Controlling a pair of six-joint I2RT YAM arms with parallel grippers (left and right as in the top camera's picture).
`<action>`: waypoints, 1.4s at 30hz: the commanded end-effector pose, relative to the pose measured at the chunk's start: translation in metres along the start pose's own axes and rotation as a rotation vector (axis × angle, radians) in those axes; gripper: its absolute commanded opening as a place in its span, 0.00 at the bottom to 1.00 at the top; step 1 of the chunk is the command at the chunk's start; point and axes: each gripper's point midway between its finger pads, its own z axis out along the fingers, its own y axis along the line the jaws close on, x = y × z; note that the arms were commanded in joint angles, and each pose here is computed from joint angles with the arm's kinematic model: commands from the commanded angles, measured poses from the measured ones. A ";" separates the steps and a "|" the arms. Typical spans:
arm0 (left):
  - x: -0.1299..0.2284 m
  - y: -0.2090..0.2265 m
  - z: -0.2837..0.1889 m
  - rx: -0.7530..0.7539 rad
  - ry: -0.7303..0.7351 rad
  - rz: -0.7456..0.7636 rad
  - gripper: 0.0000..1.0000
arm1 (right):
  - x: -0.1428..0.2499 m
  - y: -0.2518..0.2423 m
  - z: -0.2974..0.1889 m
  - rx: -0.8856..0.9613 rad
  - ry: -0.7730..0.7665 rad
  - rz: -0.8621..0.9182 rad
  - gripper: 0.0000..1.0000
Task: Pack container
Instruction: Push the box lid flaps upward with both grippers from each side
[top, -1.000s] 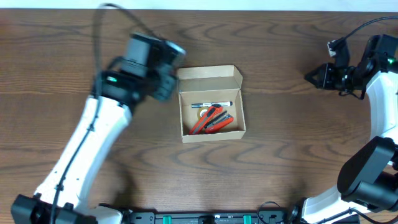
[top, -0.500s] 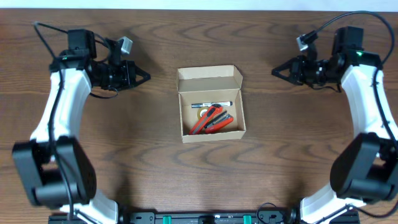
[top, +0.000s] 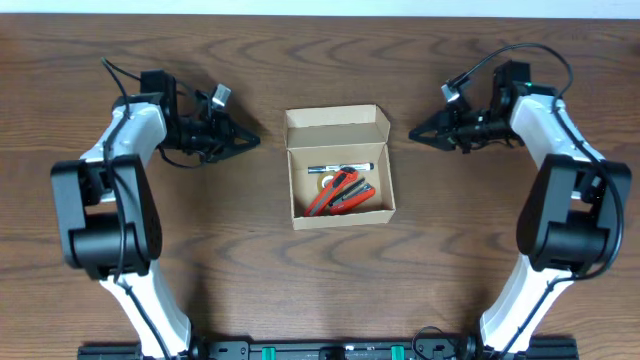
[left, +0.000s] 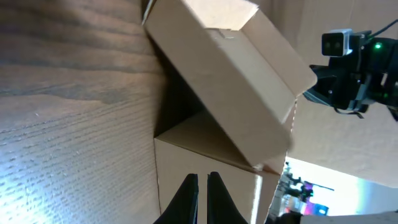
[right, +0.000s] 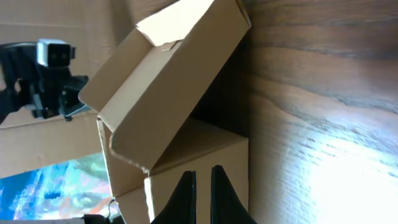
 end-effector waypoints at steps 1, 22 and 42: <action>-0.001 0.003 0.006 0.059 0.013 -0.027 0.06 | -0.001 0.008 0.014 -0.077 0.023 0.003 0.01; -0.004 0.023 0.031 0.106 0.035 -0.050 0.06 | -0.003 -0.012 0.045 -0.152 0.057 0.042 0.01; -0.023 0.007 0.068 0.160 0.031 -0.069 0.06 | -0.009 -0.009 0.066 -0.176 0.061 0.045 0.01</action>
